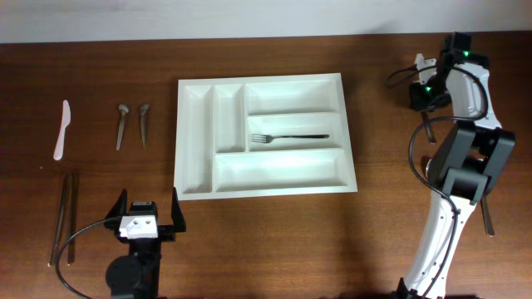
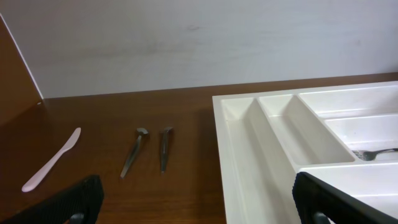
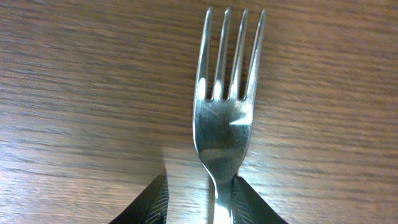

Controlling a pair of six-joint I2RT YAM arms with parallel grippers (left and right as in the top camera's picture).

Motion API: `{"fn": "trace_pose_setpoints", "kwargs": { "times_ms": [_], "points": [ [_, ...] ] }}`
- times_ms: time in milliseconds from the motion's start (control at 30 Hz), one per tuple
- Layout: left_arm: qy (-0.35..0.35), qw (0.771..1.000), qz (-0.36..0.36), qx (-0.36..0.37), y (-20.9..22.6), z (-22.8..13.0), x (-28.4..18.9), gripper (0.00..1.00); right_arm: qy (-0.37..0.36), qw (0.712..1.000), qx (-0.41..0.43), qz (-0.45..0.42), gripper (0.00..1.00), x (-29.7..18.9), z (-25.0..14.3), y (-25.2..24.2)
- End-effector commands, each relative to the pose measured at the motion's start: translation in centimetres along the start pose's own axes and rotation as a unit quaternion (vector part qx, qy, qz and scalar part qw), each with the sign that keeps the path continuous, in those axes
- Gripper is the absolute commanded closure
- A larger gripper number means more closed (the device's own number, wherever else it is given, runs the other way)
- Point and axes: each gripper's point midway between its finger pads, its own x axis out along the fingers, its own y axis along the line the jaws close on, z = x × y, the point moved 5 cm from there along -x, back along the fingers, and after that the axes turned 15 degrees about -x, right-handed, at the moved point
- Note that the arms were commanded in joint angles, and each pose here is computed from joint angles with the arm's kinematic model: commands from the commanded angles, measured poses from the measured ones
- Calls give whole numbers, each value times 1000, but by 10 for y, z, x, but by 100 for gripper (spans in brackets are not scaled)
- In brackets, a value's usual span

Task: Pack container
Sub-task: 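Close the right gripper on the middle fork's handle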

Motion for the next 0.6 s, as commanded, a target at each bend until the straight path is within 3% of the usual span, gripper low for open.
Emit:
{"fn": "trace_pose_setpoints", "kwargs": {
  "times_ms": [0, 567],
  "points": [
    [1, 1000, 3, -5, 2, -2, 0, 1, 7, 1000, -4, 14, 67, 13, -2, 7],
    [1, 1000, 3, -5, 2, -2, 0, 1, 9, 1000, -3, 10, 80, 13, -3, 6]
  ]
}}
